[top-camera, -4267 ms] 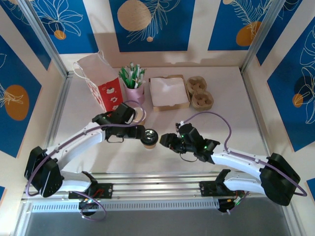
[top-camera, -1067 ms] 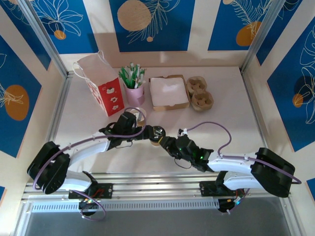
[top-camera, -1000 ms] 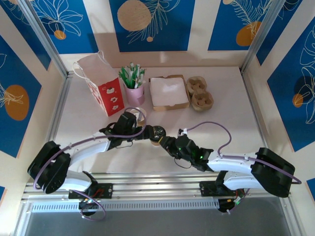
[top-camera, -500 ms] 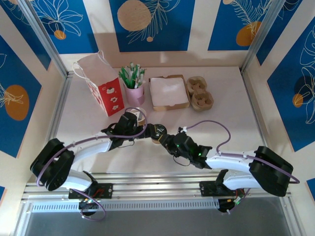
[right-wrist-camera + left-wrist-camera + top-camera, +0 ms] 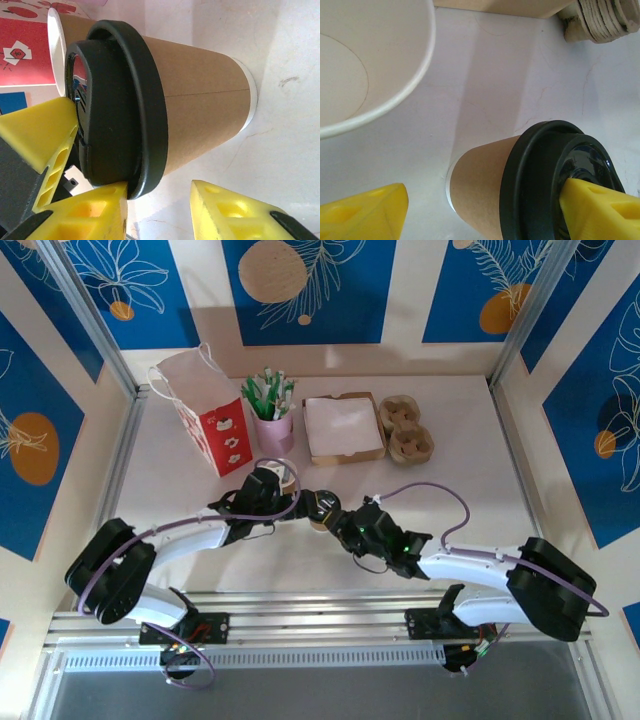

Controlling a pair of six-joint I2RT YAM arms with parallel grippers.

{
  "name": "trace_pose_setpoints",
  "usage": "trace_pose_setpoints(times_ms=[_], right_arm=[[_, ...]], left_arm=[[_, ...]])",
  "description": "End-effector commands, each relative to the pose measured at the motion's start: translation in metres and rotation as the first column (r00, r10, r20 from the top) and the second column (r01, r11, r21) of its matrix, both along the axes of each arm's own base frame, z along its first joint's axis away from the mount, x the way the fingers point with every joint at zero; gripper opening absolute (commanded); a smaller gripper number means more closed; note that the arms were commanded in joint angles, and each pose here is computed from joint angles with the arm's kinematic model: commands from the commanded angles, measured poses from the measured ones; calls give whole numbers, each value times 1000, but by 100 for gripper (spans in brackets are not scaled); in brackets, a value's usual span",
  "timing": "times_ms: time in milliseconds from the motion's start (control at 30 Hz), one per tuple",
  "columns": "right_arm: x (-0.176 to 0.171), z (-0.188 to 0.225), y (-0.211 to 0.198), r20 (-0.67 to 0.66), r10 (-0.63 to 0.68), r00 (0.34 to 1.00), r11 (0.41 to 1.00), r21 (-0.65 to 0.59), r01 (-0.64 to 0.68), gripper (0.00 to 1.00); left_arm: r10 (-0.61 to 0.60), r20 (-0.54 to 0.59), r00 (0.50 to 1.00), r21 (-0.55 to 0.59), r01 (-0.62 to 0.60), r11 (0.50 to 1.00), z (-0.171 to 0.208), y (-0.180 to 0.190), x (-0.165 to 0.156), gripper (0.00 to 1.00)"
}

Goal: Pack the takeout coffee

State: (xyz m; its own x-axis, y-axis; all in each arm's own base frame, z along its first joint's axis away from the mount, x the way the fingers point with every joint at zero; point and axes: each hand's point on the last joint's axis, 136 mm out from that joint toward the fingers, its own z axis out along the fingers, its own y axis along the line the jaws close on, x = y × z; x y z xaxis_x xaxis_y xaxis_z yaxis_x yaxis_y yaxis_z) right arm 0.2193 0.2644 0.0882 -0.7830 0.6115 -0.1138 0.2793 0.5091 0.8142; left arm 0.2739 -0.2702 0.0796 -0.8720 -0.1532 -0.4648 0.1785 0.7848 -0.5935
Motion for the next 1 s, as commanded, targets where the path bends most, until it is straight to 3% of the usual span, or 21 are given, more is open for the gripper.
trace_pose_setpoints(times_ms=[0, 600, 967], right_arm=[[-15, -58, -58, -120, -71, 990, 964, -264, 37, 38], [18, -9, -74, 19, -28, 999, 995, -99, 30, 43], [26, 17, -53, 121, 83, 989, 996, -37, -79, 44]], left_arm=[[2, -417, 909, 356, 161, 921, -112, 72, -103, 79], [-7, -422, 906, 362, 176, 916, -113, 71, -102, 79], [-8, -425, 905, 358, 177, 917, -113, 70, -102, 79]])
